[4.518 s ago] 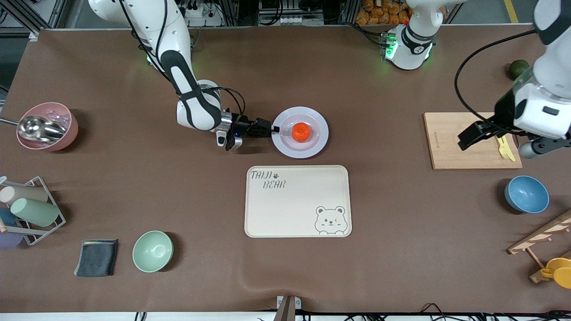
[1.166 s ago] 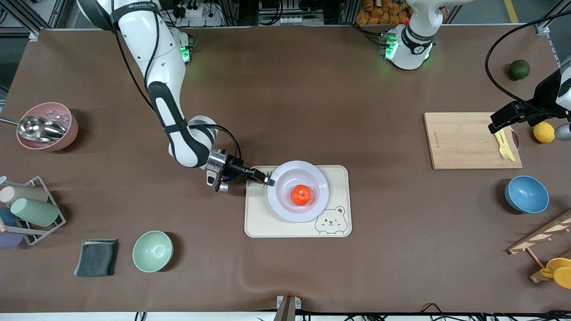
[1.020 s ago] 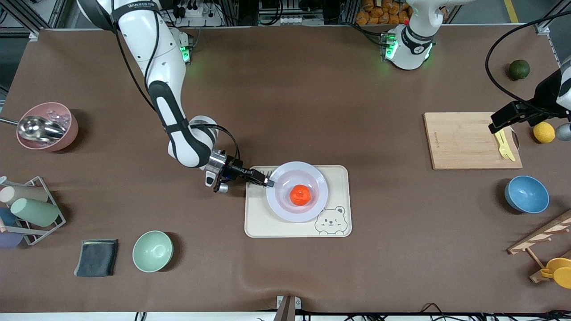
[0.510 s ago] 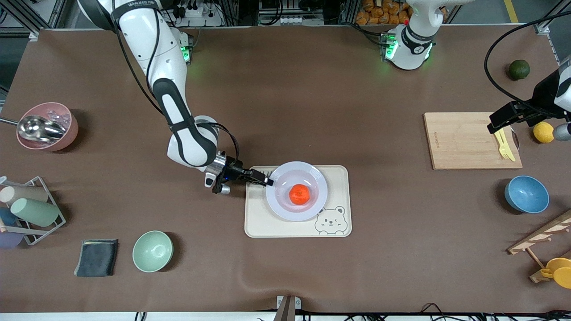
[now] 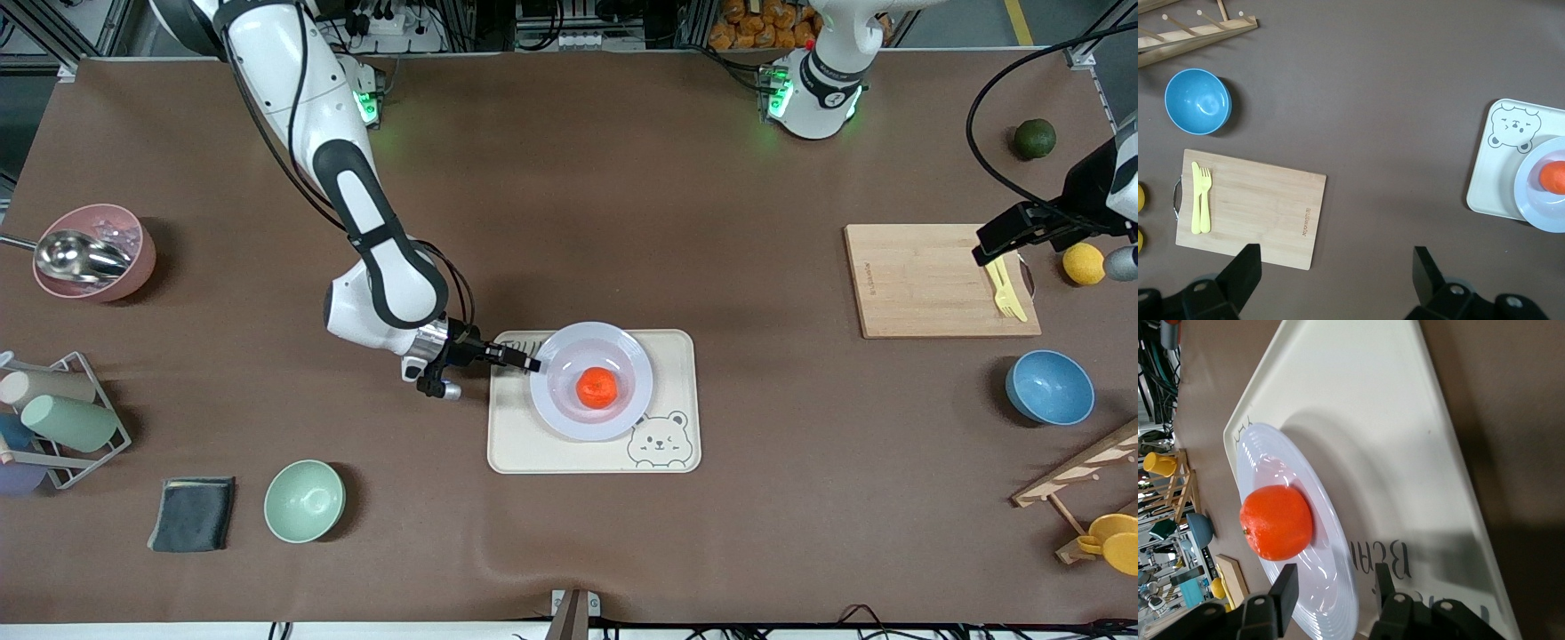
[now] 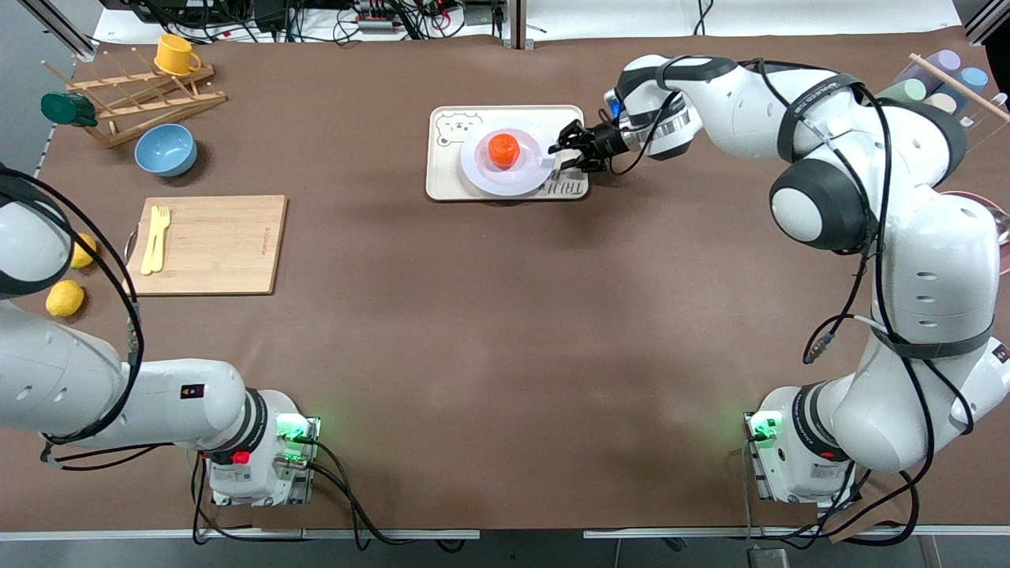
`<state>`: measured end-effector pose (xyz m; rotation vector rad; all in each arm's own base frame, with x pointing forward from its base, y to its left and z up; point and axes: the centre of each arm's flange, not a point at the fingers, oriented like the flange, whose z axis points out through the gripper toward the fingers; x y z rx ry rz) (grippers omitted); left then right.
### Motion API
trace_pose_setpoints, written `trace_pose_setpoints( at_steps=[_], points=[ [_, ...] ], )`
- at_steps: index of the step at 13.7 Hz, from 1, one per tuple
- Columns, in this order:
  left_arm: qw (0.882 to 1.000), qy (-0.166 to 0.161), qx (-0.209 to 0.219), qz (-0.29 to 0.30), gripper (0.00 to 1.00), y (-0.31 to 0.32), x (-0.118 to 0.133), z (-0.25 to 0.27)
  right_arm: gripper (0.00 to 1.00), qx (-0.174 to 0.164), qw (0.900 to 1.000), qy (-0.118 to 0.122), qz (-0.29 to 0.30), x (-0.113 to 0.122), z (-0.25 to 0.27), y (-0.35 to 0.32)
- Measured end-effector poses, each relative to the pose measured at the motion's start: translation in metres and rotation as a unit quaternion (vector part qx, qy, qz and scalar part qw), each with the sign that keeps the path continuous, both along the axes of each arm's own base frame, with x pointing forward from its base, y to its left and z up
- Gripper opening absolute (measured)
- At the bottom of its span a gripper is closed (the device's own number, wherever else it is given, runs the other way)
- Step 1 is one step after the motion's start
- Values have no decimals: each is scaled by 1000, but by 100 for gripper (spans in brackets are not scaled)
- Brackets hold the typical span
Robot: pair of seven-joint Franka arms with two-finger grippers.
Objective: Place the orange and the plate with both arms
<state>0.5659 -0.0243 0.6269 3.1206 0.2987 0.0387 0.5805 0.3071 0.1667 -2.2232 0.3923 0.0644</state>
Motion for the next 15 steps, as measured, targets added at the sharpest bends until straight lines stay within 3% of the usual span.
trace_pose_setpoints(
  at_steps=[6, 10, 13, 15],
  points=[
    [1000, -1, 0, 0, 100, 0, 0, 1, 67, -51, 995, 52, 68, 47, 61, -70],
    [1000, -1, 0, 2, 100, 2, -1, 2, 73, -99, 987, 66, 109, 74, 99, -139],
    [1000, 9, 1, 1, 100, 2, -3, 1, 99, -148, 974, 69, 154, 86, 119, -178],
    [1000, 10, 1, 1, 100, 1, -4, 0, 100, -179, 967, 64, 168, 95, 136, -201]
  ],
)
